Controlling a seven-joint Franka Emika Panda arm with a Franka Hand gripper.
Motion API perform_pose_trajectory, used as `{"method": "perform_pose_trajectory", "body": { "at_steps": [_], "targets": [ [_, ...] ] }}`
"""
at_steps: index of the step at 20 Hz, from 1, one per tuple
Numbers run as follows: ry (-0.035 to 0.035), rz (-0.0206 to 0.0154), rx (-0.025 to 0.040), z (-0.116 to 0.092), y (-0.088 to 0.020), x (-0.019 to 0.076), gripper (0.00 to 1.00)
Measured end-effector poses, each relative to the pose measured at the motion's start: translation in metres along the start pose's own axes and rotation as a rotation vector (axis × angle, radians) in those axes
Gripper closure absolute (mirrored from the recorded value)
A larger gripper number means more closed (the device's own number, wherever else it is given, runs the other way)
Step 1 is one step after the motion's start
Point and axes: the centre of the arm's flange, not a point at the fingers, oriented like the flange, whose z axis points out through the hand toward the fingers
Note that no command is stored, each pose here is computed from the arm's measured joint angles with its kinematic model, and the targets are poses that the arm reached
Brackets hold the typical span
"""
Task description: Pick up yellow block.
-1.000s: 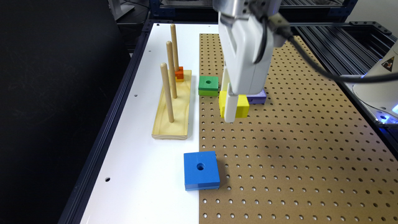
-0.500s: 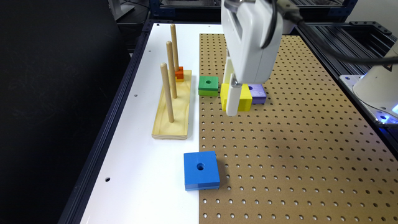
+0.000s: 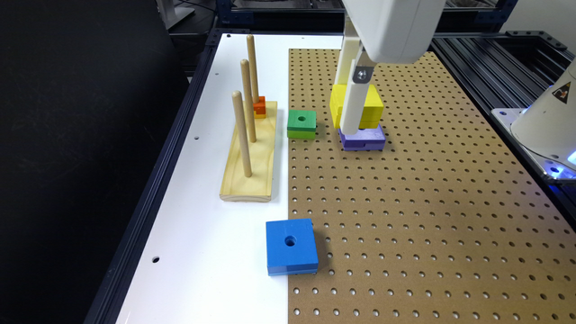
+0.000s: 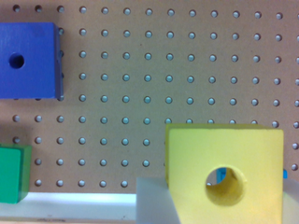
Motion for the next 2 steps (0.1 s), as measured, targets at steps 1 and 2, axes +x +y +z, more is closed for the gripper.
{"method": "perform_pose_trajectory", "body": {
  "at_steps": [1, 2],
  "targets": [
    [0.0022, 0.0, 0.0029, -0.0019, -0.0004, 0.0002, 1.0],
    [0.004, 0.0001, 0.0049, -0.0039, -0.0006, 0.0002, 1.0]
  ]
}}
